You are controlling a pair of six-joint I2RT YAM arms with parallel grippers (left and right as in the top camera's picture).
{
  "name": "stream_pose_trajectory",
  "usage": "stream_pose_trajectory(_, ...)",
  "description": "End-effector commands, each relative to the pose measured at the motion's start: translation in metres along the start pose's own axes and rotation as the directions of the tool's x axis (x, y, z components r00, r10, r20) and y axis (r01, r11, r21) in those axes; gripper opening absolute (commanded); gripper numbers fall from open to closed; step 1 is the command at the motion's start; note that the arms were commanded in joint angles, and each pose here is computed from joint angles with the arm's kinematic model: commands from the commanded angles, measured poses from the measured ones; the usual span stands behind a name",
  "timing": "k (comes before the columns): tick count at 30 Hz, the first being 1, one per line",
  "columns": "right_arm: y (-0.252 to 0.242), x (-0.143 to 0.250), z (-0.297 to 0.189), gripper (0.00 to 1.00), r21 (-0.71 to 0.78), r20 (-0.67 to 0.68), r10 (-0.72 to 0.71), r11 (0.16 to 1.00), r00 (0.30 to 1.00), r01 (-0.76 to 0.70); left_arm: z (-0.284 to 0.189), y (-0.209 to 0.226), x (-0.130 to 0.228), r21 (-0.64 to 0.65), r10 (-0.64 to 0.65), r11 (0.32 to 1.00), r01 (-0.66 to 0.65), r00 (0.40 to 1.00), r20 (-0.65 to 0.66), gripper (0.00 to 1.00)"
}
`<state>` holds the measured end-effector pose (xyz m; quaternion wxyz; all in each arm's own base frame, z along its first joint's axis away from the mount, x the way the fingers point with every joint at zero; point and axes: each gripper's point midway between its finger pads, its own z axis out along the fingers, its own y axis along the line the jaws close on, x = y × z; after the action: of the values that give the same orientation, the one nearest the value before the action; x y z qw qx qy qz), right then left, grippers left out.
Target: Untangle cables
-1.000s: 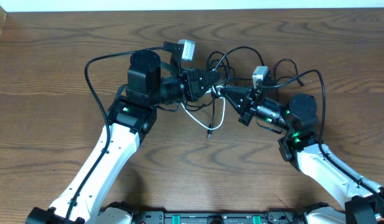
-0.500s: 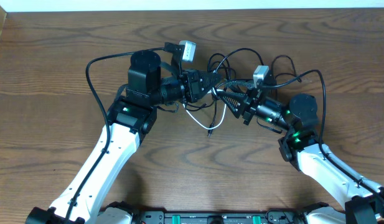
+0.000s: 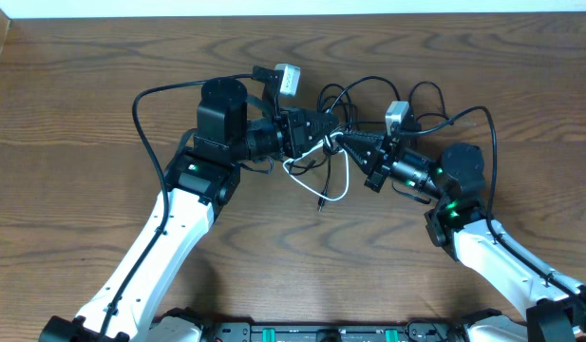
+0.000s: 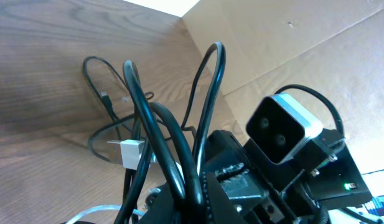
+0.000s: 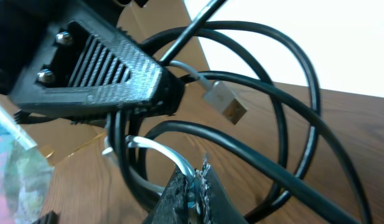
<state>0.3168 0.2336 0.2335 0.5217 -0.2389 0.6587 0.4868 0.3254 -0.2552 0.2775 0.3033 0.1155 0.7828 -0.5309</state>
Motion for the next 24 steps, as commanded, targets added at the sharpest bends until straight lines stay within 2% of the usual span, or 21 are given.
stream_pose_trajectory(1,0.014,0.000,0.000,0.01,-0.075,-0.014,-0.076,0.994,0.997,0.075,-0.003,0.010,-0.007,-0.086,0.031,0.996,-0.028,0.999,0.041,0.08)
stream_pose_trajectory(4,0.024,0.001,-0.001,0.01,-0.129,-0.017,-0.114,0.985,0.993,0.110,-0.009,0.045,-0.005,-0.262,0.013,0.965,0.005,0.998,0.066,0.08)
stream_pose_trajectory(6,0.030,0.000,-0.003,0.01,-0.167,-0.011,-0.138,0.977,0.990,0.134,-0.017,0.069,-0.001,-0.389,0.022,0.921,0.005,0.998,0.066,0.08)
stream_pose_trajectory(7,0.033,-0.002,-0.005,0.01,-0.186,-0.007,-0.152,0.971,0.988,0.148,-0.026,0.087,0.004,-0.480,0.003,0.877,0.033,0.997,0.073,0.08)
stream_pose_trajectory(8,0.032,-0.002,-0.005,0.01,-0.184,-0.007,-0.151,0.972,0.988,0.147,-0.029,0.093,0.006,-0.512,-0.004,0.858,0.042,0.997,0.074,0.08)
stream_pose_trajectory(10,0.030,-0.003,-0.006,0.01,-0.177,-0.006,-0.150,0.973,0.989,0.147,-0.034,0.101,0.009,-0.551,-0.012,0.833,0.051,0.997,0.075,0.08)
stream_pose_trajectory(14,0.028,-0.004,-0.006,0.01,-0.169,-0.002,-0.150,0.975,0.989,0.148,-0.034,0.102,0.011,-0.554,-0.019,0.831,0.054,0.997,0.069,0.08)
stream_pose_trajectory(17,0.023,-0.006,-0.008,0.01,-0.150,-0.001,-0.125,0.981,0.992,0.123,-0.035,0.103,0.014,-0.562,0.018,0.827,0.002,0.999,0.030,0.16)
stream_pose_trajectory(19,0.017,-0.009,-0.011,0.01,-0.132,0.000,-0.092,0.987,0.996,0.091,-0.037,0.106,0.017,-0.577,0.043,0.816,-0.038,0.999,-0.004,0.17)
stream_pose_trajectory(24,0.000,-0.016,-0.021,0.01,-0.081,0.008,0.006,0.997,1.000,-0.005,-0.067,0.140,0.027,-0.757,0.021,0.653,-0.019,1.000,-0.007,0.17)
